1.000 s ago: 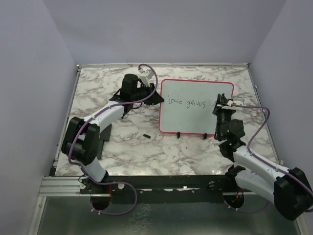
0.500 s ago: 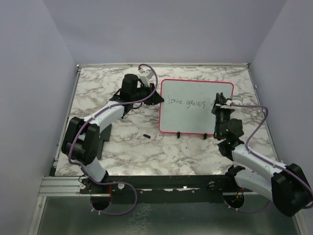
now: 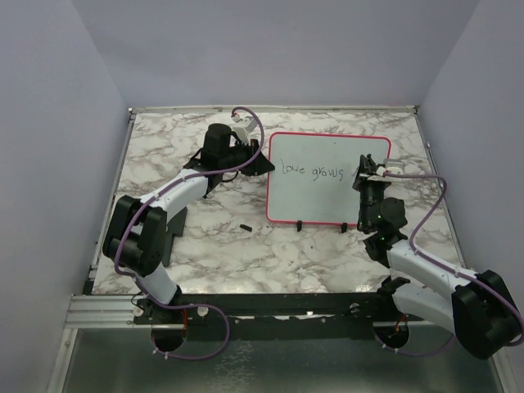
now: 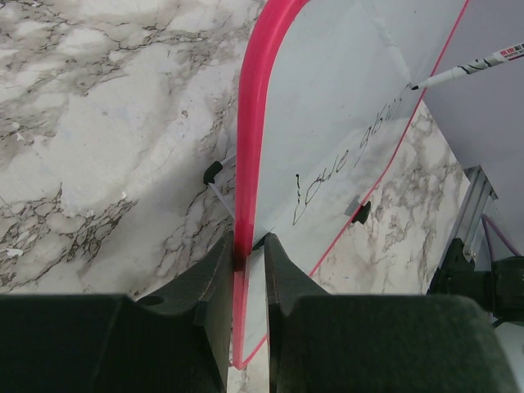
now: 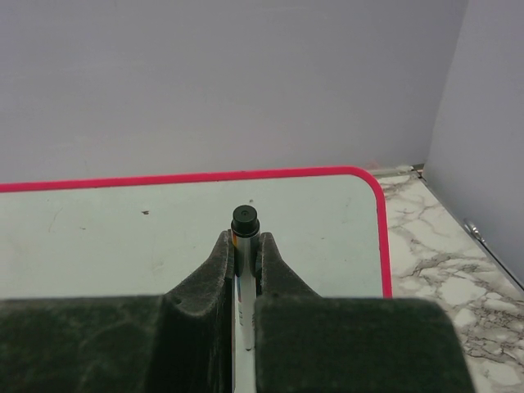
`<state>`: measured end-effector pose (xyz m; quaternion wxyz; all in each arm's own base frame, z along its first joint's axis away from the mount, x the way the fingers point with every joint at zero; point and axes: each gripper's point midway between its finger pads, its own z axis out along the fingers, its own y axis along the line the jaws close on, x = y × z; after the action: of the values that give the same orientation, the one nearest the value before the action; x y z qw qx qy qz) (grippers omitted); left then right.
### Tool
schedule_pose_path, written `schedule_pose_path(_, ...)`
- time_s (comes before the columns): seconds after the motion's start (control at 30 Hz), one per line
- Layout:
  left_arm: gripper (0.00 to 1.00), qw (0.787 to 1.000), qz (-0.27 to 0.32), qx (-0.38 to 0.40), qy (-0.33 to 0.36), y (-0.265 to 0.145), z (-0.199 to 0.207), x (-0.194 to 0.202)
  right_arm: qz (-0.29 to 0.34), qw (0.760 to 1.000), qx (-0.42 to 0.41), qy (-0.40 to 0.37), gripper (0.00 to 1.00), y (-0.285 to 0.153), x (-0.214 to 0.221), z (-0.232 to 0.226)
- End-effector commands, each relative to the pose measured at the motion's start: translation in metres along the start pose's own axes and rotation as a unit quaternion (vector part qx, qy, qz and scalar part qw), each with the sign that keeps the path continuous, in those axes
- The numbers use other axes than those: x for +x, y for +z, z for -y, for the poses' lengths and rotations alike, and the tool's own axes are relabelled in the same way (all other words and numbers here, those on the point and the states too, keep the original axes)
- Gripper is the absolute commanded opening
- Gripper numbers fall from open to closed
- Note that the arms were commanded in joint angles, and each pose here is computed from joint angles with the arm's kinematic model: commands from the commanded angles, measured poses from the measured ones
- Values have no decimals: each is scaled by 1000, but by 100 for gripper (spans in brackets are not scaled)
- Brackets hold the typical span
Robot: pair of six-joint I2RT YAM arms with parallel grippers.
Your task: Write a sentence on the whiteboard
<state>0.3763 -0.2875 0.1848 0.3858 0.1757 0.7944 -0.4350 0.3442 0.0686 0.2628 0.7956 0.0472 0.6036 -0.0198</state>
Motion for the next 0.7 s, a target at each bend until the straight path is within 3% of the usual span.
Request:
schedule_pose_path(0.0, 4, 1000, 21, -4, 14, -7, 5, -14, -8, 1000, -5, 3, 1, 1, 2, -2)
schedule_pose_path(0.67, 4, 1000, 24, -3, 16, -8, 7, -16, -24, 1000, 6, -13, 1, -2, 13, 4)
